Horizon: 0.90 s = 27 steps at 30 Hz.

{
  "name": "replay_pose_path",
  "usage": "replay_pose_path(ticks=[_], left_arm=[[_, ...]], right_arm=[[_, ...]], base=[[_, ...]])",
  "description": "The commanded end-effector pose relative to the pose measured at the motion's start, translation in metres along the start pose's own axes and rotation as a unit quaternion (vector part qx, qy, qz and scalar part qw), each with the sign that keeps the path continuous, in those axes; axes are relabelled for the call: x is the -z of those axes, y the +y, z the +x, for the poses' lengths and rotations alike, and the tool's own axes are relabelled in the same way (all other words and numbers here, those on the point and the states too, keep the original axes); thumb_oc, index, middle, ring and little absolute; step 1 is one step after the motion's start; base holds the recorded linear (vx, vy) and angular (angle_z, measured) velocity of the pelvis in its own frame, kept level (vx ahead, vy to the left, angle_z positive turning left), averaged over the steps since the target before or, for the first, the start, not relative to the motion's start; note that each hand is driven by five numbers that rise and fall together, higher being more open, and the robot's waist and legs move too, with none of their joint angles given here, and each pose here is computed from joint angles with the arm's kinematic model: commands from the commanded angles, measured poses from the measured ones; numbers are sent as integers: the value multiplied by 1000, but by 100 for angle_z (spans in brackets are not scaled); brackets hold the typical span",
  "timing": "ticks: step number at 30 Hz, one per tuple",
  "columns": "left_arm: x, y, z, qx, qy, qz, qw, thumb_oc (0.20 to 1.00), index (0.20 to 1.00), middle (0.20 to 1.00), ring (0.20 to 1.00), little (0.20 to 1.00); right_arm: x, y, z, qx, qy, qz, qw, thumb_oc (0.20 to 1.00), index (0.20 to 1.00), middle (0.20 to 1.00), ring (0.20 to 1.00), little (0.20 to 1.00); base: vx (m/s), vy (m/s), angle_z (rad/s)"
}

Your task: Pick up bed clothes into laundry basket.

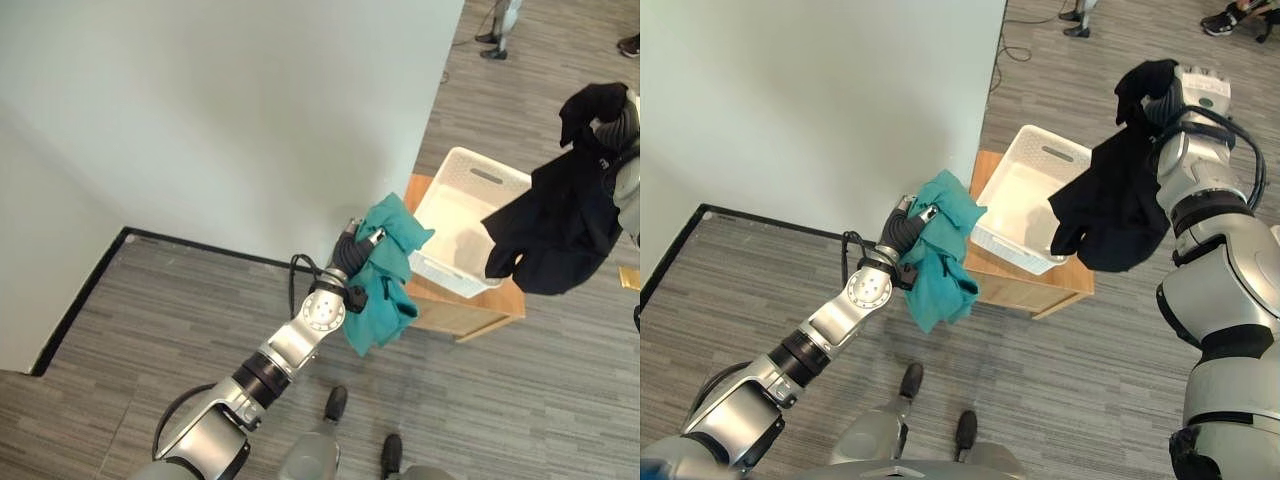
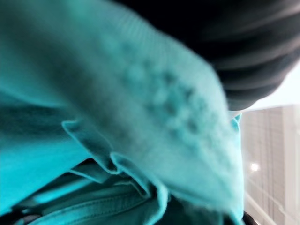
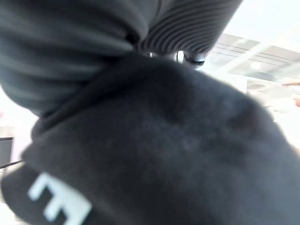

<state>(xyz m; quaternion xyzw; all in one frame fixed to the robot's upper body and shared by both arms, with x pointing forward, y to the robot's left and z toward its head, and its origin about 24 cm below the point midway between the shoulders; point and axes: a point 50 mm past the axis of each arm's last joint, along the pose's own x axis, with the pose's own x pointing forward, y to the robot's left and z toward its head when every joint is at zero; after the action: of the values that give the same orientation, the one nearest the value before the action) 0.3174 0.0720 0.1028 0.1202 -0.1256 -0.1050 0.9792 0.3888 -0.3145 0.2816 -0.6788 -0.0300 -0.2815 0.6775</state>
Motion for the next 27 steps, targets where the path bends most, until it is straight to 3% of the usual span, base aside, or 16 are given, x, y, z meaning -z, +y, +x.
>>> replay_pose_path(ticks=[1,5,12,27], left_arm=[[-36,-3,7,1,-96,-54,994,200,200,200,200,200],[-28,3,-2,1,-86,-57,995,200,200,200,200,200],[-26,5,-2,-2,-82,-64,995,200,200,200,200,200],[-24,-2,8,-1,-71,-44,996,200,200,200,200,200]], right_arm=[[8,-80,18,121,-5,-14,993,200,200,200,200,200],[23,-102,18,145,9,-17,989,200,200,200,200,200],[34,-94,15,137,22,11,990,200,200,200,200,200],[61,-13,-7,34,67,-5,997,200,200,200,200,200]], base=[[-4,65,4],[-8,53,7],[-10,17,8],[-36,9,-1]])
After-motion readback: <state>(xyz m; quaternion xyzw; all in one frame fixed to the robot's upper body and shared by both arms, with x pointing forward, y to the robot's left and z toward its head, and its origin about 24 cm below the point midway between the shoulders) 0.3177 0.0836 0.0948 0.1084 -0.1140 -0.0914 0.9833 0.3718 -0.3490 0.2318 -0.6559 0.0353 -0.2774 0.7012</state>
